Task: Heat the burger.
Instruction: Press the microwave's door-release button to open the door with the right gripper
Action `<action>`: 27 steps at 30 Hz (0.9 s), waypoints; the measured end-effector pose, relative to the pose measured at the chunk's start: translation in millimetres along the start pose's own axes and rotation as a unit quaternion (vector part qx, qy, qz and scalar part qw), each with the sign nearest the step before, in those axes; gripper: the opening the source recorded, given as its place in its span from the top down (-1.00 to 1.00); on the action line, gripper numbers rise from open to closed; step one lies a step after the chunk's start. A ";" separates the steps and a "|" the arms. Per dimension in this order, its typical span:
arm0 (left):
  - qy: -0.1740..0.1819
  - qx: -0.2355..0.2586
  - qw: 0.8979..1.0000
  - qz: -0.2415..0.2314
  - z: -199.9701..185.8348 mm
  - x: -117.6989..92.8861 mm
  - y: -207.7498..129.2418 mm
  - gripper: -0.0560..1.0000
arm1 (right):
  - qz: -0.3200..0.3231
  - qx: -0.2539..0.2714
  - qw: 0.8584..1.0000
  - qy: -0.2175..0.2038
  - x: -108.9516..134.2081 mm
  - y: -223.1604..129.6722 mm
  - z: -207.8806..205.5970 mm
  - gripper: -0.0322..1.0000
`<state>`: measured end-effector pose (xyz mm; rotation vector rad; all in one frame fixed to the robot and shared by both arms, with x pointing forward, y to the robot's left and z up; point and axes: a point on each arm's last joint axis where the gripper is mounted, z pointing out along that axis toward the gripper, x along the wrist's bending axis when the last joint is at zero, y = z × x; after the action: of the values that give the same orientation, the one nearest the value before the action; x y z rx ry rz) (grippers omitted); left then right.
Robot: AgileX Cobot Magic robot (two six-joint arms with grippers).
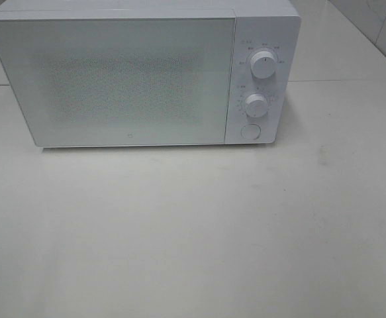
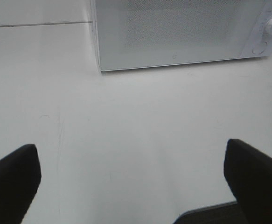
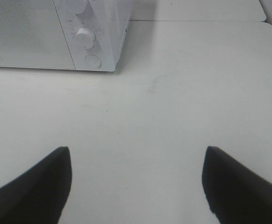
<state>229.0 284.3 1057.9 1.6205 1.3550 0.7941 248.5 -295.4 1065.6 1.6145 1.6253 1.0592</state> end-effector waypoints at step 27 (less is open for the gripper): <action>0.000 0.000 1.000 0.000 0.0 0.0 0.0 -0.98 | 0.004 0.026 1.000 -0.007 3.9 55.0 89.8 -0.52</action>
<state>229.0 284.3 1057.9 1.6205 1.3550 0.7941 353.2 -284.2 1068.9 1.6604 1.6504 1.0163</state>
